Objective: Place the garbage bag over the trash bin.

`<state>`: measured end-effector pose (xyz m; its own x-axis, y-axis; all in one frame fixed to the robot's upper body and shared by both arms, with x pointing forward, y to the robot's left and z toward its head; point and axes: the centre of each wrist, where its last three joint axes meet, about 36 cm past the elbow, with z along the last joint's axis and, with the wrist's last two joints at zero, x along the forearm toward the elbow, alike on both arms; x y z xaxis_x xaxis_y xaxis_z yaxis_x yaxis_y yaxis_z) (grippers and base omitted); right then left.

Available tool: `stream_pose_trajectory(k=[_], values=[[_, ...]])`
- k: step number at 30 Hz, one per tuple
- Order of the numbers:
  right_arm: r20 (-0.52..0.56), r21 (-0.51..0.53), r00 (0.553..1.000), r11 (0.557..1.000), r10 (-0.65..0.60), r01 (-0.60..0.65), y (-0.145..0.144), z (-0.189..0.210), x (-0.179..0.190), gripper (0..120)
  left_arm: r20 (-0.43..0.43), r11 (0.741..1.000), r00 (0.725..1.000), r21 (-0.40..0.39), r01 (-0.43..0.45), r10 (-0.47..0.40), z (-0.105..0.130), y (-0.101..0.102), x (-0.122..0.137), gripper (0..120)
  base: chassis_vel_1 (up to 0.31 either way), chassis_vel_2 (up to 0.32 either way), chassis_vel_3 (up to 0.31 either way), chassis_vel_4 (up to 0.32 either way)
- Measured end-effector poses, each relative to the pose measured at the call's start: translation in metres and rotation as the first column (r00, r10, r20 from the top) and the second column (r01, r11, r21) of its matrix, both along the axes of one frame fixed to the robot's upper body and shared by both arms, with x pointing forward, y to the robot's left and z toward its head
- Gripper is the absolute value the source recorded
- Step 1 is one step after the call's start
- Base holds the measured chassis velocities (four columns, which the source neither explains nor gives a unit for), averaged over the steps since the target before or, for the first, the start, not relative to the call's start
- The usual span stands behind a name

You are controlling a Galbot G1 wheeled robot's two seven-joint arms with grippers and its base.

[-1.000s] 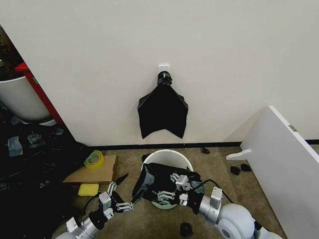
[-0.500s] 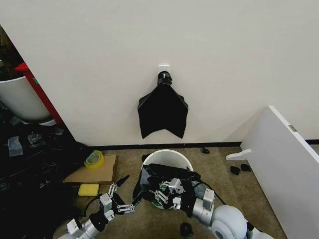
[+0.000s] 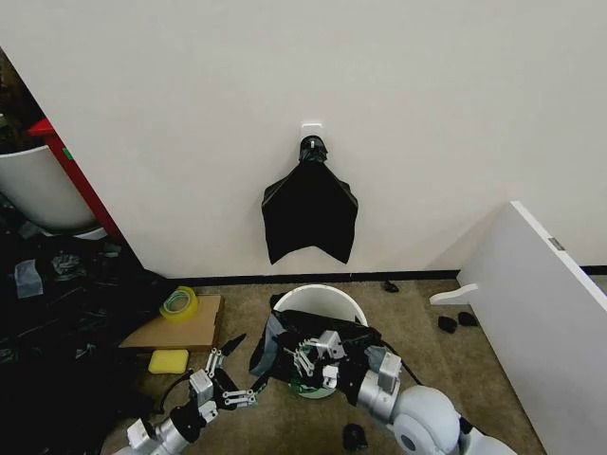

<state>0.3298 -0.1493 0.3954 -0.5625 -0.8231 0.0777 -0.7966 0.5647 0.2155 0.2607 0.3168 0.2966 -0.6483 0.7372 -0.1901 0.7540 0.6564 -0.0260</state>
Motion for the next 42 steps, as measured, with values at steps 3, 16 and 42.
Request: stream_pose_trajectory(k=[3,16,42], values=[[-0.012,-0.005,0.999,0.999,-0.039,0.039,0.007,0.001,0.001,0,0.01,1.0,1.0,0.009,0.012,-0.012,0.001,0.001,0.0,100,0.0,0.0,0.0,0.0],[-0.026,0.01,0.999,0.999,-0.048,0.048,0.02,0.012,-0.017,30,0.008,0.995,0.996,-0.025,-0.093,0.093,0.004,0.02,0.004,100,0.0,0.0,0.0,0.0],[0.038,-0.38,0.991,0.915,-0.131,0.136,-0.118,0.066,0.069,100,-0.008,0.85,0.85,0.026,-0.526,0.526,0.037,-0.014,-0.014,100,0.0,0.0,0.0,0.0]])
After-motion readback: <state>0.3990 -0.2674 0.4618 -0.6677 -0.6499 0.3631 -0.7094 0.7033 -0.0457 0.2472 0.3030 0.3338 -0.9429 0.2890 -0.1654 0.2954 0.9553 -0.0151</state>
